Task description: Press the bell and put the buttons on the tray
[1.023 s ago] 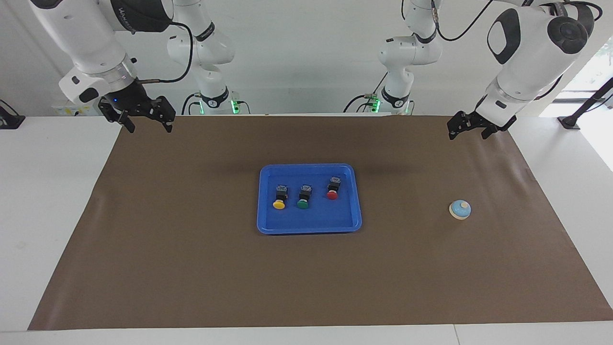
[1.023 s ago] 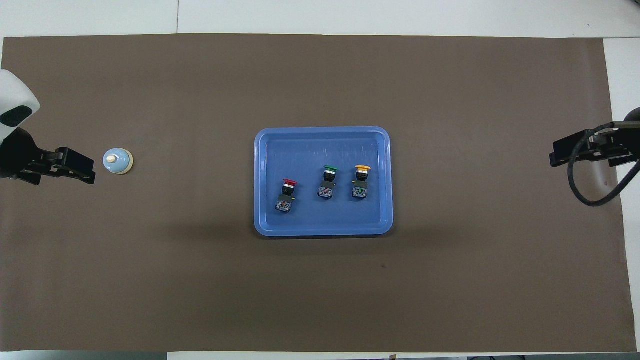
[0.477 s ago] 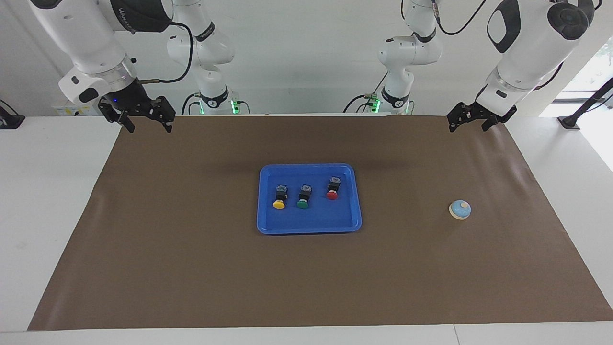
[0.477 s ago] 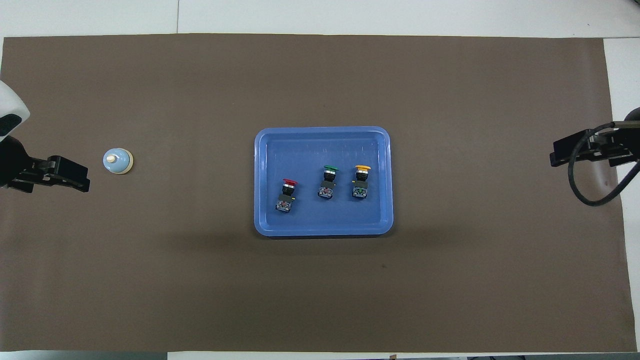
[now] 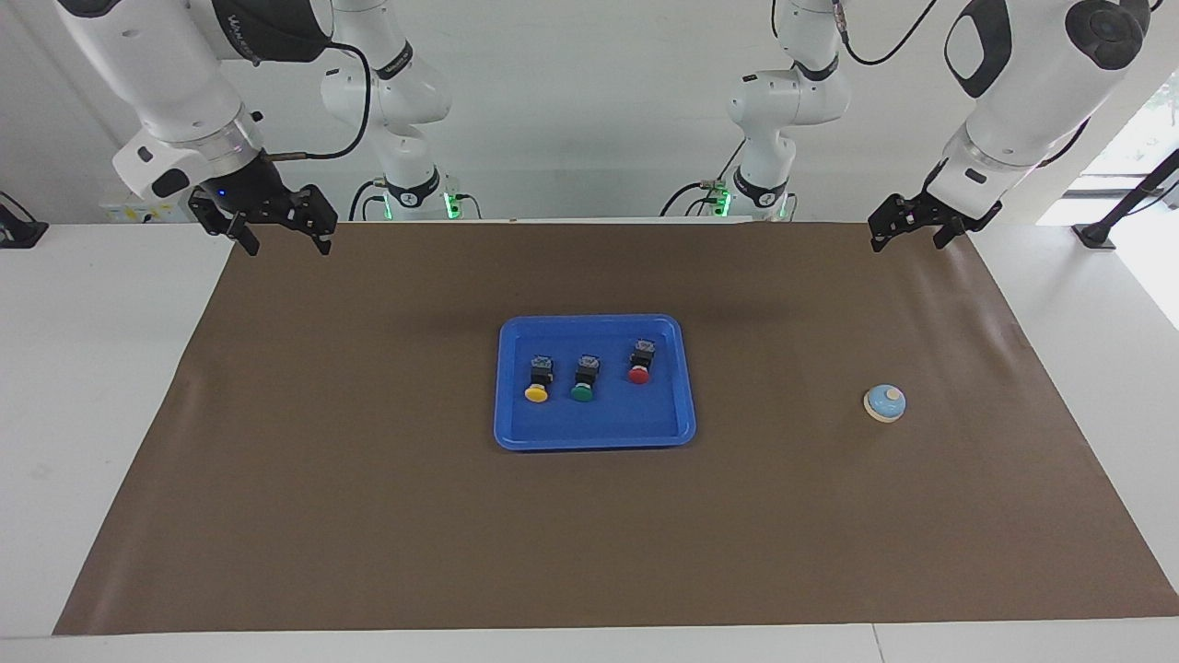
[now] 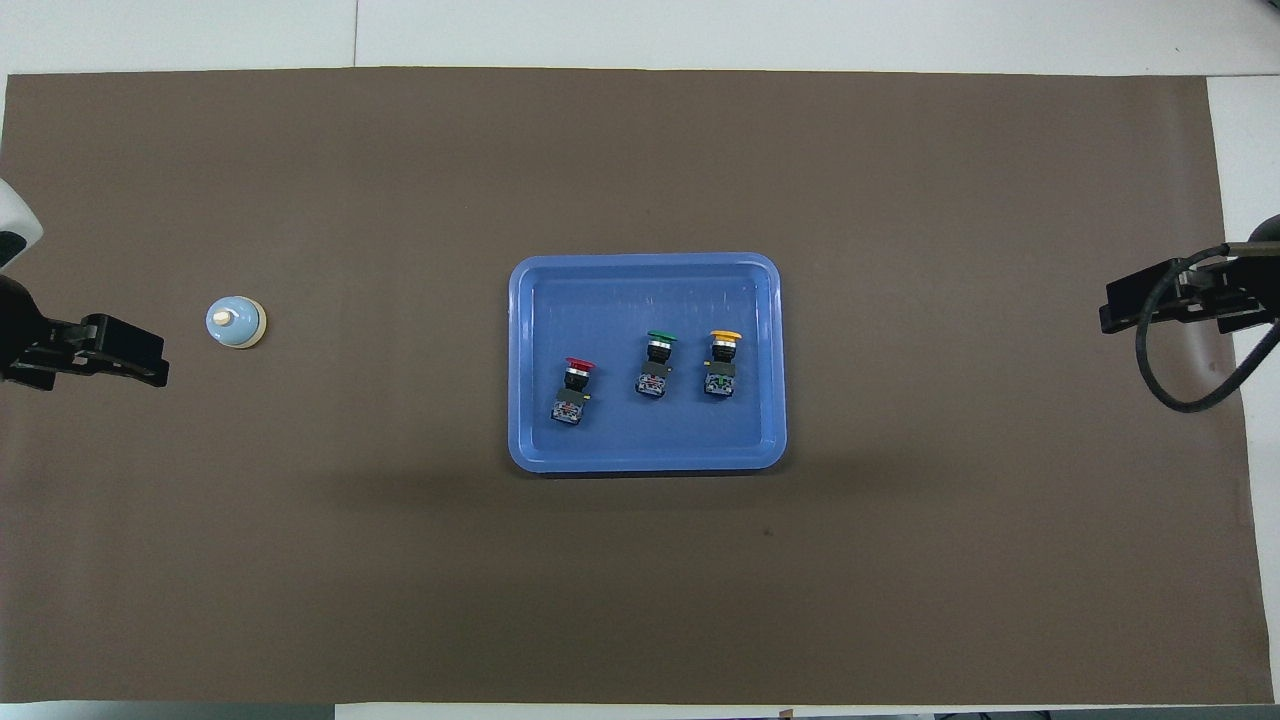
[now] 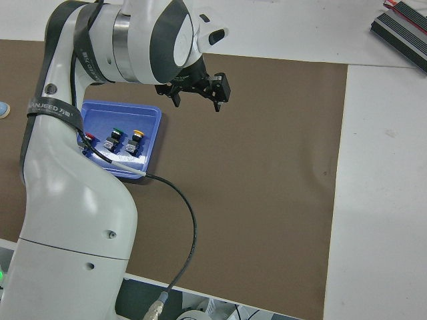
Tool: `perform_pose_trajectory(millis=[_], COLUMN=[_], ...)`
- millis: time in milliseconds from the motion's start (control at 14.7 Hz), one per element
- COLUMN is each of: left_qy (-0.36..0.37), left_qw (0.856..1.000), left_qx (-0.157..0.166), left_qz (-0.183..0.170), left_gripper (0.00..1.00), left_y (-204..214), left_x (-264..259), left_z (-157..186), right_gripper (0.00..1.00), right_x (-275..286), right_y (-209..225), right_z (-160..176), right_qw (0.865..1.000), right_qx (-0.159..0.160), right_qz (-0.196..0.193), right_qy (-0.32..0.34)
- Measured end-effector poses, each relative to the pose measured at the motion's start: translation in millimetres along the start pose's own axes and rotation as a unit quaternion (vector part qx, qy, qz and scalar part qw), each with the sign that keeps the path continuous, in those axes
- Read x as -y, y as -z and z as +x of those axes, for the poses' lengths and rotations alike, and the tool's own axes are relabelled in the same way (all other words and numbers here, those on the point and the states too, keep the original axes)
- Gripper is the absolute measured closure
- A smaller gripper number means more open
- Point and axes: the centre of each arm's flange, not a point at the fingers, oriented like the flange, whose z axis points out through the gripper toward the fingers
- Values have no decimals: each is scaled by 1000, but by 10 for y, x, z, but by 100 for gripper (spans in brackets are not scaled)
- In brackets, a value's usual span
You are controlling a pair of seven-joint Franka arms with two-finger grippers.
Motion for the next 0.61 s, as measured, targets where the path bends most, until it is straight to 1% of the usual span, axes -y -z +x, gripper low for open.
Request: perform_pose_trajectory(millis=[273,614], left_qy=[-1,-2], left_qw=[1000,1000], left_qx=[-3,-13], left_qz=[0,1], left_gripper=[0,0], left_y=[20,73], left_x=[-9,-28], left_z=[-11,-28], right_gripper=[0,0], right_x=[0,0], right_y=[0,0], right_z=[0,0], right_qw=[1000,1000], right_qx=[0,0], right_qz=[0,0], right_qy=[0,0])
